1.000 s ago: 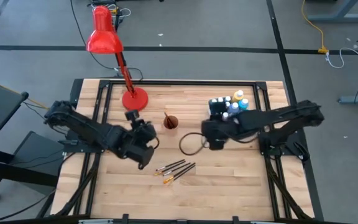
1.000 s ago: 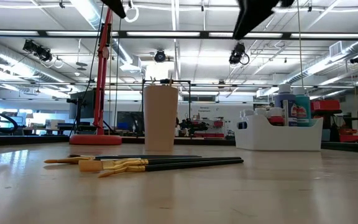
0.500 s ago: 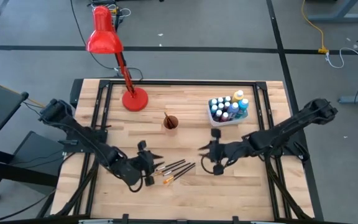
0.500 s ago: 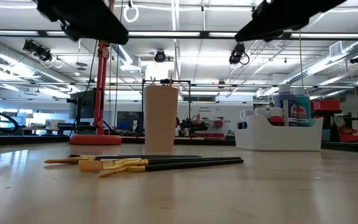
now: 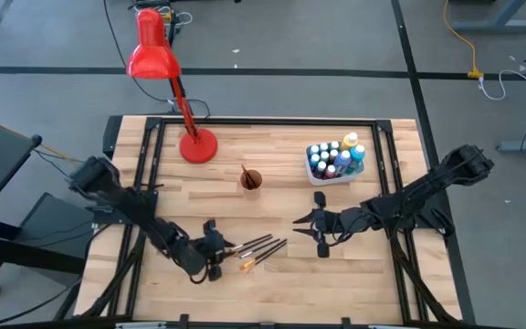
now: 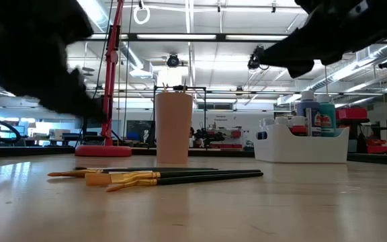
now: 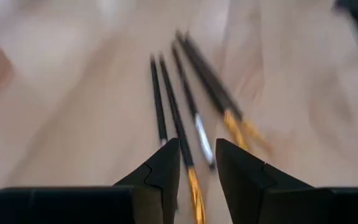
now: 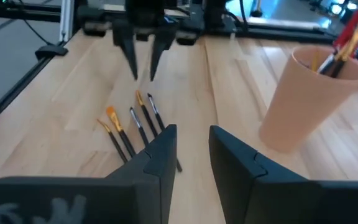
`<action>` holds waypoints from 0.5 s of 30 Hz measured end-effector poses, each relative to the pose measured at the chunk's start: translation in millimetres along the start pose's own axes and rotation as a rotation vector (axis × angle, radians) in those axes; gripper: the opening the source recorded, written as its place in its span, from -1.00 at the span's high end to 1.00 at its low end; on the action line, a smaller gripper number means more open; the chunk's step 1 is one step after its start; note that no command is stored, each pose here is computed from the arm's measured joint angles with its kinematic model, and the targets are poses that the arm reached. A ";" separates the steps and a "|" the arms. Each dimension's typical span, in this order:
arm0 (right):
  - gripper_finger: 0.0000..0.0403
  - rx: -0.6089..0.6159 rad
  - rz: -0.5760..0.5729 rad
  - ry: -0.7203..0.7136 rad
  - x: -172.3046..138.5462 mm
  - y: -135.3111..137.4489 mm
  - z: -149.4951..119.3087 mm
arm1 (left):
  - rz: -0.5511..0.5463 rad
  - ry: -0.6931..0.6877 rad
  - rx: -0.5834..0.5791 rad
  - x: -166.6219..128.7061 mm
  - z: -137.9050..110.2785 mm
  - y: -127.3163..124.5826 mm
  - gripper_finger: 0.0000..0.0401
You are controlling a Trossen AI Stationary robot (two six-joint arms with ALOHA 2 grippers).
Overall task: Pick & Place Paint Supplies
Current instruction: Put the white paintbrush into the orange cup
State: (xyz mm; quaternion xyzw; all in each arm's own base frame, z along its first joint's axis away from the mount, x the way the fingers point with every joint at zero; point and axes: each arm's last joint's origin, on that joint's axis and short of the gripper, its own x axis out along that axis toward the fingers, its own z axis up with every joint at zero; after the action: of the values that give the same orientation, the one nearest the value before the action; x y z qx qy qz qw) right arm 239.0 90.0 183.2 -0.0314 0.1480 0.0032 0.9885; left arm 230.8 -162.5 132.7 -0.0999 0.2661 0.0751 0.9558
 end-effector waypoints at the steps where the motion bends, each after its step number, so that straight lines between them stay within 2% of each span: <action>1: 0.51 0.011 -0.007 0.004 -0.3 -0.5 -1.6 | 0.004 0.022 0.002 4.8 -5.0 -1.6 0.44; 6: 0.51 0.037 -0.014 0.007 -0.8 -1.0 -3.5 | 0.048 0.045 0.075 15.7 -22.7 -7.1 0.44; 15: 0.51 0.038 -0.014 -0.016 -0.7 -0.9 -0.7 | 0.107 0.083 0.121 12.5 -30.4 -3.5 0.44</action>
State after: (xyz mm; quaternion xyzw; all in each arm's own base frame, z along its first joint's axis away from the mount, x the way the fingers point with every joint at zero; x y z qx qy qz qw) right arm 238.1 89.1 182.7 -0.0134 0.1399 -0.0062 0.9901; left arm 227.0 -171.8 101.2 -0.0306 0.3147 0.1054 0.9428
